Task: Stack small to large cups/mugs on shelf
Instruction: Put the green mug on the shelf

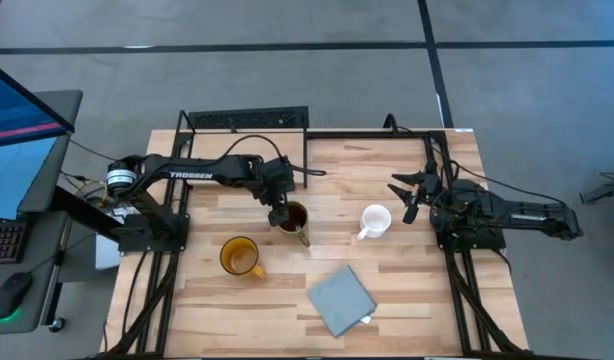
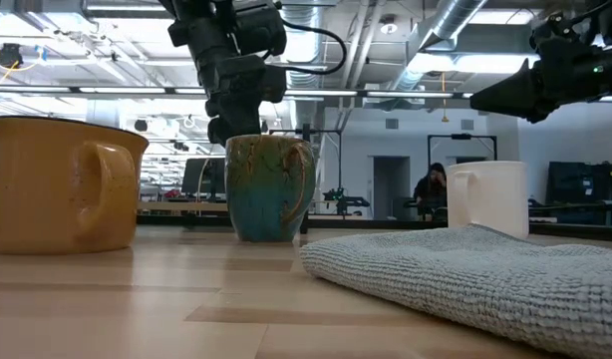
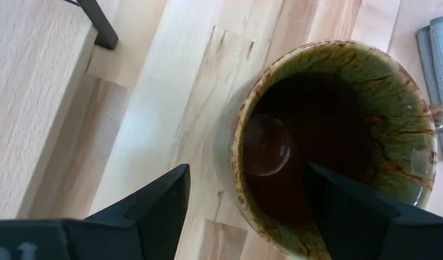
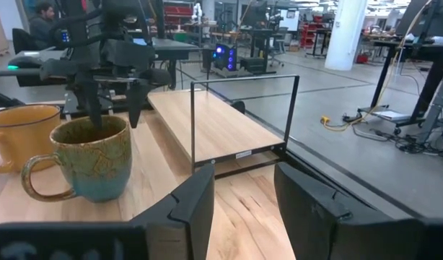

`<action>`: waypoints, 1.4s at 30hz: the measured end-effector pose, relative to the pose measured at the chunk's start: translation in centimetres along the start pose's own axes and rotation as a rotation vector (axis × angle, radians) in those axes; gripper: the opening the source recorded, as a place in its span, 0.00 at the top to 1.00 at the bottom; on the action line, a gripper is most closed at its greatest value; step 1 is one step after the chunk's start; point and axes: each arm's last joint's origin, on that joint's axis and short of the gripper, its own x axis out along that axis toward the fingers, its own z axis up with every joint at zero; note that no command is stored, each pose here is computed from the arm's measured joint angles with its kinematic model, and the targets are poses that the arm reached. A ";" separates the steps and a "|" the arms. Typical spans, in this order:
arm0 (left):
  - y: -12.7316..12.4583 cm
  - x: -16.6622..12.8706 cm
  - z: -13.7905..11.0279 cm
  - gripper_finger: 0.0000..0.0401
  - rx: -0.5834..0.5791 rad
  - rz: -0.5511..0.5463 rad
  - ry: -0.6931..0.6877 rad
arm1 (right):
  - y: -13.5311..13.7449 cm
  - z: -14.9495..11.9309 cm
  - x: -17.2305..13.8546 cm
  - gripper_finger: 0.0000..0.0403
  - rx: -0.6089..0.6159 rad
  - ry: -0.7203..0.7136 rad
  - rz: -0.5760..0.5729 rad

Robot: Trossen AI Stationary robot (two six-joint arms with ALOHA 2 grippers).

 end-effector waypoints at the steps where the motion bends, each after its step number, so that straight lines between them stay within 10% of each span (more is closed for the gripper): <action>1: 0.0 0.0 0.0 0.36 0.000 0.004 -0.001 | 0.0 0.0 0.0 0.58 0.000 0.000 0.000; 24: 0.5 4.9 -0.3 0.64 0.016 -0.032 0.123 | 0.0 -0.1 0.0 0.58 -0.002 0.006 0.000; 42: 0.3 3.2 1.2 0.95 0.073 0.025 0.086 | 0.0 -0.2 0.0 0.58 -0.009 0.023 0.001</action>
